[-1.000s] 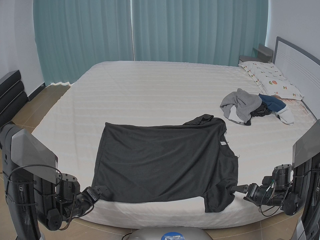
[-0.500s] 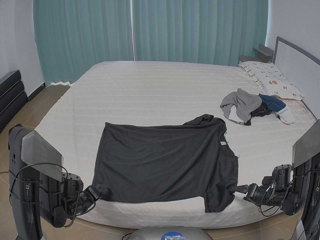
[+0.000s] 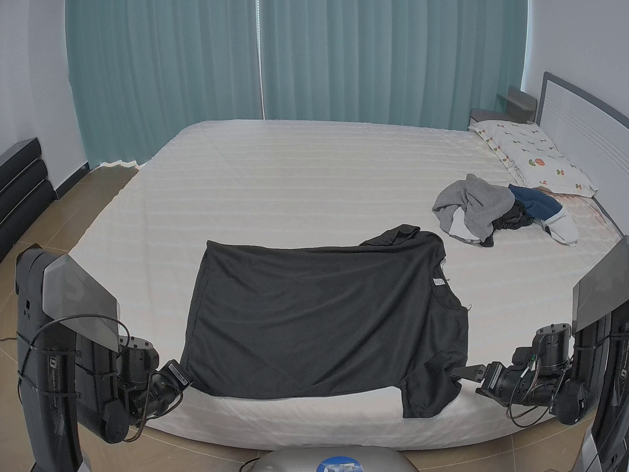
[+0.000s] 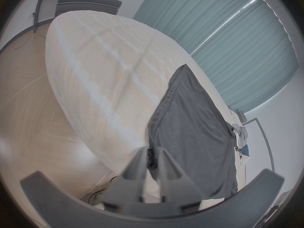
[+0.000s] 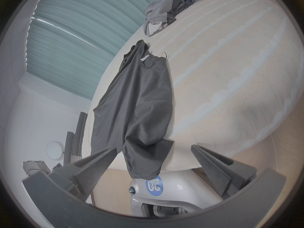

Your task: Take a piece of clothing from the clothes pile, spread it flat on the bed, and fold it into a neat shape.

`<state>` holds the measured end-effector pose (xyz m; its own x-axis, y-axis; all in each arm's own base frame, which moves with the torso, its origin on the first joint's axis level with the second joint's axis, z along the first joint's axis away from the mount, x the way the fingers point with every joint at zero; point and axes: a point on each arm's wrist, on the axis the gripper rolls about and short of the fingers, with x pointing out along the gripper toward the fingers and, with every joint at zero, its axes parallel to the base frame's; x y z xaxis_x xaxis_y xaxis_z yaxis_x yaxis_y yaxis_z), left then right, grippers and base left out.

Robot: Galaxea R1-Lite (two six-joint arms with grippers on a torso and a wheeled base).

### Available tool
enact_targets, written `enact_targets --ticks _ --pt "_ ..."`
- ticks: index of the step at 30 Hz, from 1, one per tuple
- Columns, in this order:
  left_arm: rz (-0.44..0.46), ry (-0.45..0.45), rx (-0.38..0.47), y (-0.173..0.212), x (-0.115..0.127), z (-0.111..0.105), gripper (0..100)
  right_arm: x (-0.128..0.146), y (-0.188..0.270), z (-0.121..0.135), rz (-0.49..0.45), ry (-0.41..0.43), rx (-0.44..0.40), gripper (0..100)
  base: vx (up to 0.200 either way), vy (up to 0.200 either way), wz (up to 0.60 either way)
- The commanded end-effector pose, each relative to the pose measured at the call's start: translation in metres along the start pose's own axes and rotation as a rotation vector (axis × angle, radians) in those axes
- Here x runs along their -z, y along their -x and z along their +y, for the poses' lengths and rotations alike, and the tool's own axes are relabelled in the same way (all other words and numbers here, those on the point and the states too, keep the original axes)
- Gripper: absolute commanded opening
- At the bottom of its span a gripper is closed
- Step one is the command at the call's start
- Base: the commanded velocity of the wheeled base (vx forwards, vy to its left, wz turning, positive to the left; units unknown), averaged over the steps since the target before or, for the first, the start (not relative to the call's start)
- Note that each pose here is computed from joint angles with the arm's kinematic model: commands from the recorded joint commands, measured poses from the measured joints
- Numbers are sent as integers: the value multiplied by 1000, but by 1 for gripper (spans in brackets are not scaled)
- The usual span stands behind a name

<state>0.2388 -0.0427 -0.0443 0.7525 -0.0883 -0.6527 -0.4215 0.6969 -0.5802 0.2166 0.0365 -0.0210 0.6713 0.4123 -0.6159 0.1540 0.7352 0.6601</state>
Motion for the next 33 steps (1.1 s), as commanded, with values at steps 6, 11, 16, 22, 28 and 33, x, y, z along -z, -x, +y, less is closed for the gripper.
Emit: enact_targets --ticks 6,11,16,22,28,33 --pt "-68 51 8 14 -19 4 0 -12 -6 4 -61 14 -29 100 0 0 0" --pt "-89 107 35 17 -28 2 0 -29 -14 4 -131 27 -53 100 0 0 0" --pt "-80 158 53 17 -28 1 0 -43 -38 -3 -152 48 -46 100 0 0 0" --pt "-42 235 92 16 -29 -1 0 -60 -63 3 -100 72 -9 100 0 0 0" --pt "-40 236 86 14 -28 0 0 -80 -71 -6 -125 36 14 100 0 0 0" --pt "-39 232 86 13 -28 0 0 -79 -80 -8 -117 38 11 0 0 0 0"
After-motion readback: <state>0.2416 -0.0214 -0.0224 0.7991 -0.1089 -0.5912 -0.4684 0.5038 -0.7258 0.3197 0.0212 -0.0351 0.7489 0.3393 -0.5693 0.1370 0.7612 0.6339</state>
